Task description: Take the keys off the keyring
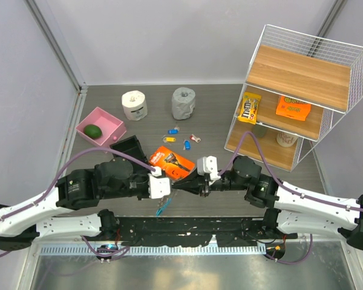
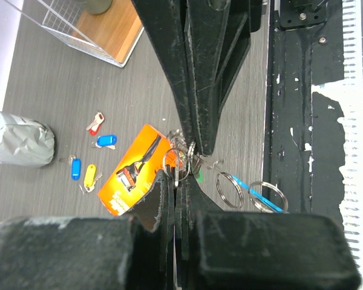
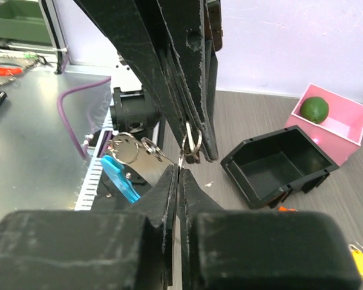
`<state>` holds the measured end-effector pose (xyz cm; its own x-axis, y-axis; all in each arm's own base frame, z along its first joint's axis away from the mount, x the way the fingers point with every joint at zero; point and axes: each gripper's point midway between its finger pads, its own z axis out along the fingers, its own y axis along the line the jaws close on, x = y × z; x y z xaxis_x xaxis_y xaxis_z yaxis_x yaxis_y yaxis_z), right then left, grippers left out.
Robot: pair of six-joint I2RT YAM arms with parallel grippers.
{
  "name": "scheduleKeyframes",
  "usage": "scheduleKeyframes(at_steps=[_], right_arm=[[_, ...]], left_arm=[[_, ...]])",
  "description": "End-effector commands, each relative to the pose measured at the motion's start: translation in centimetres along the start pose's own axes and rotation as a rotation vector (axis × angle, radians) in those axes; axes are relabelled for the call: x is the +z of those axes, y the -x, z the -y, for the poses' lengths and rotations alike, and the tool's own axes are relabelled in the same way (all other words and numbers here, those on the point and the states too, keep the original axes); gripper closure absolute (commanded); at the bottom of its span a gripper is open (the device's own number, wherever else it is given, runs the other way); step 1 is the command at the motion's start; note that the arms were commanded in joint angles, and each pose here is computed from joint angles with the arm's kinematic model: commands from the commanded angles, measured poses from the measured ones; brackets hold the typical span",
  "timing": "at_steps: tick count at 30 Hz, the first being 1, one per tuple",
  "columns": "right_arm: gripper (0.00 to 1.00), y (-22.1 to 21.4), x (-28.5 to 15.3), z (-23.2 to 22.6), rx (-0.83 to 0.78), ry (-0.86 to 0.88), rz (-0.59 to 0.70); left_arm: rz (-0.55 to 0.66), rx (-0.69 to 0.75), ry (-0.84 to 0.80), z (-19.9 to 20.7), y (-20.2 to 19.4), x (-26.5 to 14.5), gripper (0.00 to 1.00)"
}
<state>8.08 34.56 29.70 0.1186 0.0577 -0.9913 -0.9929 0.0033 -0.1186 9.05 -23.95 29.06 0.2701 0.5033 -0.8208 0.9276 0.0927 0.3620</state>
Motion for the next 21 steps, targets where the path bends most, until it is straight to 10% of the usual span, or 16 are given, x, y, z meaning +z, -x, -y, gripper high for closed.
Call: scheduleKeyframes(at_steps=[1, 21], right_arm=[[0.95, 3.6, 0.7, -0.3, -0.023, 0.041, 0.083], [0.95, 1.5, 1.4, -3.5, 0.656, 0.09, -0.262]], left_arm=[[0.087, 0.005, 0.028, -0.7, 2.1, -0.2, 1.0], [0.012, 0.005, 0.073, -1.4, 0.8, 0.6, 1.0]])
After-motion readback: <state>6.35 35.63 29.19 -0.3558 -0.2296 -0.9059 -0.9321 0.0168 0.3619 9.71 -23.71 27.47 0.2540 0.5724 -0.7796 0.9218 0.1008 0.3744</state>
